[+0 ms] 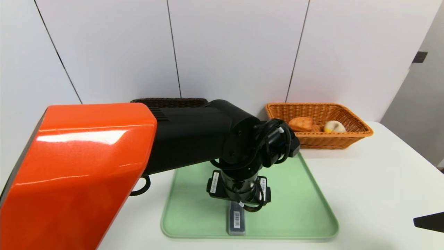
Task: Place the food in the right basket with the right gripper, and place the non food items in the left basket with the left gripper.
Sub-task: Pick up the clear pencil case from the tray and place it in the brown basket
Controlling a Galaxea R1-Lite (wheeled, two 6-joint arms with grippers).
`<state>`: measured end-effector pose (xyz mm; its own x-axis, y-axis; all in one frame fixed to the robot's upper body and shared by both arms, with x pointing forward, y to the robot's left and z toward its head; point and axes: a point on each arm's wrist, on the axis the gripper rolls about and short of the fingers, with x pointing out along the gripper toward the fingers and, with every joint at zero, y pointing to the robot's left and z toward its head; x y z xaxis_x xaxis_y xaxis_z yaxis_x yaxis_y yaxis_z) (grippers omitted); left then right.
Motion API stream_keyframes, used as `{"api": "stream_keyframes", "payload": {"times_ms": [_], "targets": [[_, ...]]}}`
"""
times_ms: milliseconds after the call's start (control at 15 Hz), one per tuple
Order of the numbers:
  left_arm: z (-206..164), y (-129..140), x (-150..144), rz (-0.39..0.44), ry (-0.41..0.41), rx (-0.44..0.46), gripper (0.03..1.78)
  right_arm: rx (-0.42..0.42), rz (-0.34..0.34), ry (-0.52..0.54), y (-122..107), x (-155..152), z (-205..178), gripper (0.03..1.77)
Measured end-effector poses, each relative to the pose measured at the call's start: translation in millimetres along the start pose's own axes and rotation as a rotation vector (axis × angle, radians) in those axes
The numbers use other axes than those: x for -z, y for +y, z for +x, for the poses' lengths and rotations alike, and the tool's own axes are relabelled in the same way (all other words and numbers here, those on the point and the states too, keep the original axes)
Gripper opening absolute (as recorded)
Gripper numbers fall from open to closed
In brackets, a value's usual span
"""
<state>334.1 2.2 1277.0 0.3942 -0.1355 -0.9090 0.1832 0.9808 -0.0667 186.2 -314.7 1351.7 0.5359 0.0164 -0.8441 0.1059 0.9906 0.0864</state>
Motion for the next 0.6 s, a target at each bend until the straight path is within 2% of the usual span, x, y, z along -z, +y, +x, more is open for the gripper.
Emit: {"api": "stream_keyframes", "payload": {"times_ms": [200, 600], "targets": [[2.0, 2.6, -0.9, -0.014, 0.041, 0.025, 1.69, 0.002, 0.003, 0.000, -0.1, -0.7, 0.6, 1.69], [5.2, 2.5, -0.3, -0.006, 0.051, 0.017, 1.69, 0.006, 0.003, 0.007, 0.5, -2.2, 2.5, 1.69]]}}
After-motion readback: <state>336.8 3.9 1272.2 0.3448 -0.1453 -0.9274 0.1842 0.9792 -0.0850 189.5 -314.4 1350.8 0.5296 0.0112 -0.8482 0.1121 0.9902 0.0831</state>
